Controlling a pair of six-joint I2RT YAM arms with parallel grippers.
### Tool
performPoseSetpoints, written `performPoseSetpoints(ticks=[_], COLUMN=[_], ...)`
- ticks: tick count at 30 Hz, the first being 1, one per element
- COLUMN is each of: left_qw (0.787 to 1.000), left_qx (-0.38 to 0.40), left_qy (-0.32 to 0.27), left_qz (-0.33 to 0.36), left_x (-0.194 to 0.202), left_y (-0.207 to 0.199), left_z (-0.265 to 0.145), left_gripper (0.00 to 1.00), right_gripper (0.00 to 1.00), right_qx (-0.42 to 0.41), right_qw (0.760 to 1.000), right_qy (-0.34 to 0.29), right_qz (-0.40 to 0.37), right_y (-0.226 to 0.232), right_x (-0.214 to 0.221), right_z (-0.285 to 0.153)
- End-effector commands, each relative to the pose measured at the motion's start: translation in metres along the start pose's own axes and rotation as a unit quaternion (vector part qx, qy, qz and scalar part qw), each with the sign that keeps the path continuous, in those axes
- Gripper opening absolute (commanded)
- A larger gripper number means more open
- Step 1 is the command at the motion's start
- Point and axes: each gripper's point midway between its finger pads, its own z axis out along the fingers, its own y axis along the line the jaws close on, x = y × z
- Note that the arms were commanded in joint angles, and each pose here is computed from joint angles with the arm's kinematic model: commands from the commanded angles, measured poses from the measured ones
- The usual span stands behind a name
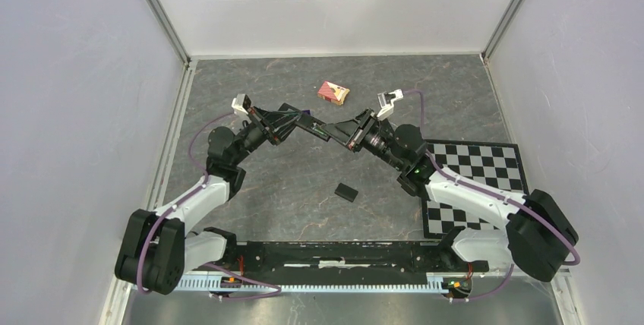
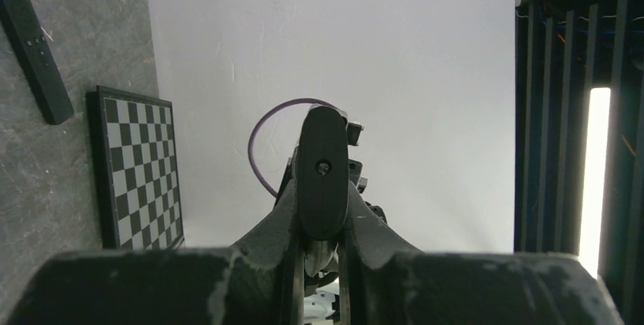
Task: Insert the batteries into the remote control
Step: Load the battery into the remote control.
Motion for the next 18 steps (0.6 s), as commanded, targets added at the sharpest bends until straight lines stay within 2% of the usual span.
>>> performPoseSetpoints(ticks=[1, 2, 3, 5, 7, 10, 14, 18], left_qw=[0.993, 0.992, 0.991, 0.988, 0.985, 0.981, 0.974, 0.967], left_qx=[0.068, 0.062, 0.053, 0.030, 0.004, -0.025, -0.043, -0.073], left_qy=[0.053, 0.053, 0.052, 0.052, 0.049, 0.048, 0.050, 0.037], left_qz=[0.081, 0.092, 0.108, 0.139, 0.164, 0.187, 0.215, 0.240], left_x=[0.026, 0.026, 0.024, 0.022, 0.018, 0.013, 0.011, 0.005], left_y=[-0.051, -0.048, -0.044, -0.032, -0.017, 0.001, 0.014, 0.026], left_z=[-0.002, -0.001, 0.000, 0.001, 0.002, 0.001, -0.001, -0.007], left_gripper=[0.02, 0.02, 0.02, 0.02, 0.02, 0.02, 0.02, 0.02], right_gripper=[0.32, 0.41, 0.55, 0.75, 0.85, 0.93, 0.95, 0.94], right_qx=[0.094, 0.098, 0.100, 0.094, 0.070, 0.019, -0.011, 0.038], right_qw=[0.994, 0.993, 0.992, 0.991, 0.990, 0.990, 0.983, 0.958], right_qy=[-0.008, -0.010, -0.011, -0.013, -0.013, -0.004, 0.000, 0.027], right_qz=[-0.060, -0.070, -0.078, -0.100, -0.119, -0.140, -0.184, -0.283], right_y=[-0.042, -0.042, -0.042, -0.039, -0.030, -0.015, -0.005, -0.028], right_x=[-0.005, -0.007, -0.009, -0.012, -0.016, -0.017, -0.019, -0.020], right_z=[0.000, -0.002, -0.003, -0.007, -0.012, -0.019, -0.030, -0.037])
